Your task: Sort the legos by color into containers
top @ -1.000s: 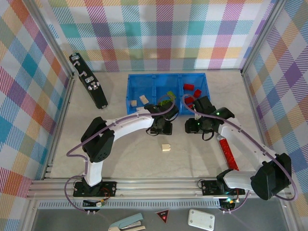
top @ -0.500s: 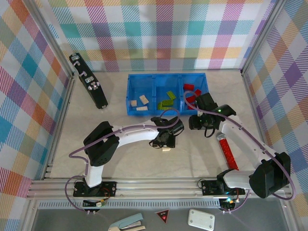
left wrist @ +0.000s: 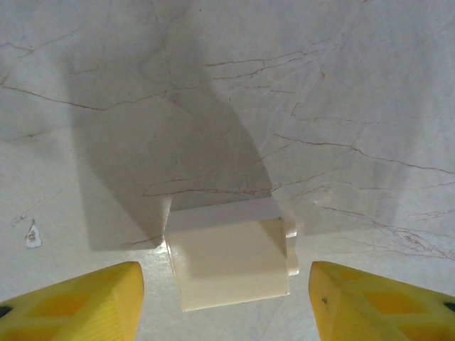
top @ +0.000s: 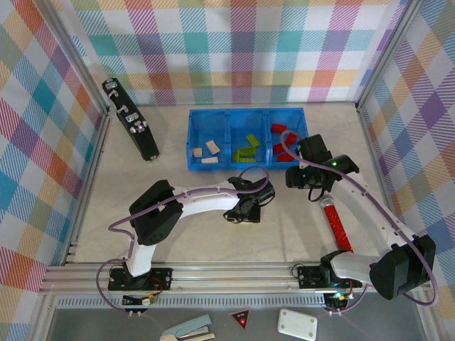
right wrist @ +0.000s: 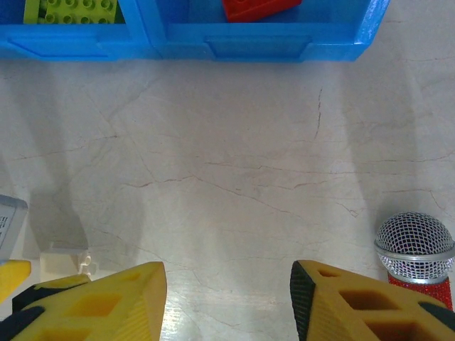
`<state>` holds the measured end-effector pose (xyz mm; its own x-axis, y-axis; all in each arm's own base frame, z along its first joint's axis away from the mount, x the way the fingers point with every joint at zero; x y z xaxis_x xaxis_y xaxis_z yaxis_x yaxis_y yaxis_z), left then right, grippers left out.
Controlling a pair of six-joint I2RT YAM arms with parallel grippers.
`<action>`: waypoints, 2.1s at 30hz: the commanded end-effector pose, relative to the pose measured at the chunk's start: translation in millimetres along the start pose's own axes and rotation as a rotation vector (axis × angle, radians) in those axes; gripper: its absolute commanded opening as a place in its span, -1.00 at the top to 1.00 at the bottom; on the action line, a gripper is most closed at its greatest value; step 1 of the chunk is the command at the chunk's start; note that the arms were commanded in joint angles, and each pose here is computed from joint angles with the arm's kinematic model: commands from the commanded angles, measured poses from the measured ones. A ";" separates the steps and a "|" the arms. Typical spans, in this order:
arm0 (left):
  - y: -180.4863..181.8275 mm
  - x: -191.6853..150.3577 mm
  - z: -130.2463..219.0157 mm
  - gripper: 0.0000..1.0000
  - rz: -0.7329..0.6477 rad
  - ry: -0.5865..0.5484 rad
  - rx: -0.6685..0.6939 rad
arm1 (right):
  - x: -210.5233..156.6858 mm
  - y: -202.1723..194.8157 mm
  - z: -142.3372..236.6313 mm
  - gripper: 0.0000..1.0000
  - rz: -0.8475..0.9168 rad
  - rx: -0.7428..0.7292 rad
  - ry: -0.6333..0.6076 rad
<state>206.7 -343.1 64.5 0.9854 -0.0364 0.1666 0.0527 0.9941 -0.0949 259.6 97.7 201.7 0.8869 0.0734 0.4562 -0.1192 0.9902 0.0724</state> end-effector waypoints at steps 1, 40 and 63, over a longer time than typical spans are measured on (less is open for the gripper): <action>0.8 -5.1 -5.5 -0.25 0.004 0.013 0.025 | 5.4 1.4 10.3 -0.01 0.005 0.023 -0.028; 22.3 30.3 20.2 0.07 -0.053 -0.017 -0.019 | -17.2 -11.9 -0.9 -0.02 -0.055 -0.048 0.043; 102.0 144.2 73.6 0.25 -0.003 -0.100 -0.088 | -34.9 -25.7 22.0 -0.01 -0.141 -0.109 0.055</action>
<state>330.9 -248.2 129.6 0.9696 0.0124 0.2444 0.0304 0.9848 -0.1707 230.4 74.6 200.7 0.9119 -0.0411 0.4083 0.0237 0.9986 0.0476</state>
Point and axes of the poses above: each hand's point on the last joint's axis, 136 mm out from that joint toward the fingers, its own z axis back along the fingers, its own y axis along the line the jaws close on, x = y × z, the point moved 3 cm from there along z, back along the fingers, and after that the axes turned 2 degrees about z, right-handed, at the moved point
